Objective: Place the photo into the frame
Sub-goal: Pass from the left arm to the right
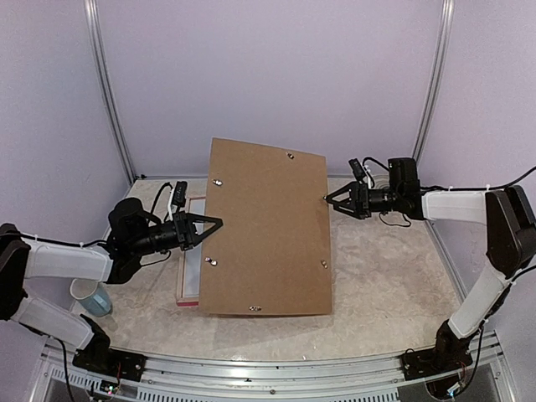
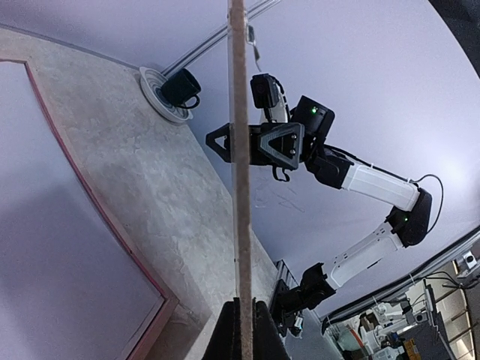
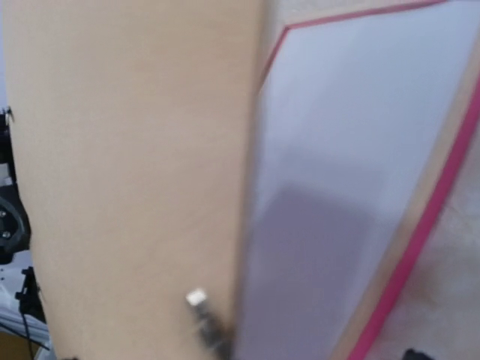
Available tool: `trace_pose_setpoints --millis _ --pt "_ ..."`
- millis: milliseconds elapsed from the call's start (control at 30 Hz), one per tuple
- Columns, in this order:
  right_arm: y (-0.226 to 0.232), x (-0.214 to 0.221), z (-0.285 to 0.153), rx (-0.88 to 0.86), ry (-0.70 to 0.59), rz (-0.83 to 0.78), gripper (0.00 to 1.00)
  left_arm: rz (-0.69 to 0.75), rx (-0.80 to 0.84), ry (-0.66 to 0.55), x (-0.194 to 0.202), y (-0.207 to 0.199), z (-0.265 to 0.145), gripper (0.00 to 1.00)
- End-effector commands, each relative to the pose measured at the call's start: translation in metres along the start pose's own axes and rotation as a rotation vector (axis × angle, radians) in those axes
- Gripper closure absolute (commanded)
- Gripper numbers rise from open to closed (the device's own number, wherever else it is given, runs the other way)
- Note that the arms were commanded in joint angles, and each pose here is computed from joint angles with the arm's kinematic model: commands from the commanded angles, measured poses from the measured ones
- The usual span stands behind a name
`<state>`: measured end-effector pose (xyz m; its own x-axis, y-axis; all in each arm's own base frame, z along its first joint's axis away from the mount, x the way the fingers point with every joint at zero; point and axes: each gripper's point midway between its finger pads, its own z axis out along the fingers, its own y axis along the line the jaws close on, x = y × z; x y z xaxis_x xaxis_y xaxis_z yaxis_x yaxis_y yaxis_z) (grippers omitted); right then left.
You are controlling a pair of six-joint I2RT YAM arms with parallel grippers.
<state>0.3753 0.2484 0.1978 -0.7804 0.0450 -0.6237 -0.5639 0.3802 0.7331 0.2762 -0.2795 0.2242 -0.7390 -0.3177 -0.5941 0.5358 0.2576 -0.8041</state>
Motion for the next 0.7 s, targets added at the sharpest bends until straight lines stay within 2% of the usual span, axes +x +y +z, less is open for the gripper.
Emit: trace_pose_setpoints --millis 0,167,400,667 --pt "0.025 -0.005 -0.005 -0.095 -0.015 -0.068 0.09 0.099 0.196 -0.097 -0.021 -0.05 -0.015 1.0" --pt "0.047 -0.007 -0.012 -0.171 -0.028 -0.106 0.11 0.079 0.195 -0.088 -0.017 -0.046 -0.015 1.0" --pt "0.019 -0.032 -0.011 0.033 -0.087 -0.04 0.07 0.067 0.192 -0.09 -0.017 -0.044 -0.015 1.0" --pt "0.014 -0.044 -0.008 0.044 -0.121 -0.009 0.06 0.056 0.186 -0.091 -0.015 -0.041 -0.016 1.0"
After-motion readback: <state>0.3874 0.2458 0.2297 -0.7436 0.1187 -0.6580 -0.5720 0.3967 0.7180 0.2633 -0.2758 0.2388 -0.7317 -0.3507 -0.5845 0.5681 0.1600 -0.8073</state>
